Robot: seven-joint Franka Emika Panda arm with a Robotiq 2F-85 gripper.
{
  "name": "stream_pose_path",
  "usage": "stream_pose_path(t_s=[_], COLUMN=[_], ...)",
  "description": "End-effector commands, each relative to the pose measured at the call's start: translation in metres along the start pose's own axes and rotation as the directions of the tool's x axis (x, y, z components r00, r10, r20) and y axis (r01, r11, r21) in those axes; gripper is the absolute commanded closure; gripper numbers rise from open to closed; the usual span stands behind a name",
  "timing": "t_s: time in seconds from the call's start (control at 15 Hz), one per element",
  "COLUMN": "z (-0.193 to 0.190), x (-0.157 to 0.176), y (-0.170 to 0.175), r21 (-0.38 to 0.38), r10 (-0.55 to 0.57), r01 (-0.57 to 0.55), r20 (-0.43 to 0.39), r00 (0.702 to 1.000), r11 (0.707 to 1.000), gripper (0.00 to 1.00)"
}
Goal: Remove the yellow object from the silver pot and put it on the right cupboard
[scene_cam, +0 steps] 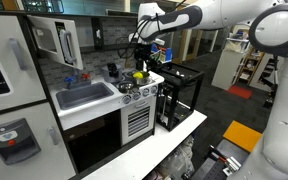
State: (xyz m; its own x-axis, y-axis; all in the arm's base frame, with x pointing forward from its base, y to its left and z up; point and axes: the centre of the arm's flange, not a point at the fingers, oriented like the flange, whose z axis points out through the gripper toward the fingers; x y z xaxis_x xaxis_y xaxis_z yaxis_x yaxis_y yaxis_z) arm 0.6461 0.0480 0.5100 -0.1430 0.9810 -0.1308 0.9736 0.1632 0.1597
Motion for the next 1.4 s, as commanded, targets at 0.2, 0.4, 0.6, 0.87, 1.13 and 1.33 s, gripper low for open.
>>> stream_pose_path(t_s=[0.2,0.4,0.6,0.87,1.13,1.33], z=[0.020,0.031,0.040,0.046,0.047,0.048], x=[0.001,-0.001,0.000,0.002,0.003,0.005], y=[0.003,0.008,0.013,0.015,0.015,0.015], r21=[-0.015,-0.008,-0.007,-0.006,-0.010,-0.010], r10=[0.002,0.000,-0.004,-0.011,-0.014,-0.016], r01=[-0.003,0.000,0.004,0.010,0.014,0.016], r20=[-0.015,-0.016,-0.020,-0.023,-0.025,-0.029], r00=[1.000,1.000,1.000,1.000,1.000,0.999], r11=[1.000,1.000,1.000,1.000,1.000,1.000], gripper=[0.14,0.14,0.17,0.17,0.16,0.16])
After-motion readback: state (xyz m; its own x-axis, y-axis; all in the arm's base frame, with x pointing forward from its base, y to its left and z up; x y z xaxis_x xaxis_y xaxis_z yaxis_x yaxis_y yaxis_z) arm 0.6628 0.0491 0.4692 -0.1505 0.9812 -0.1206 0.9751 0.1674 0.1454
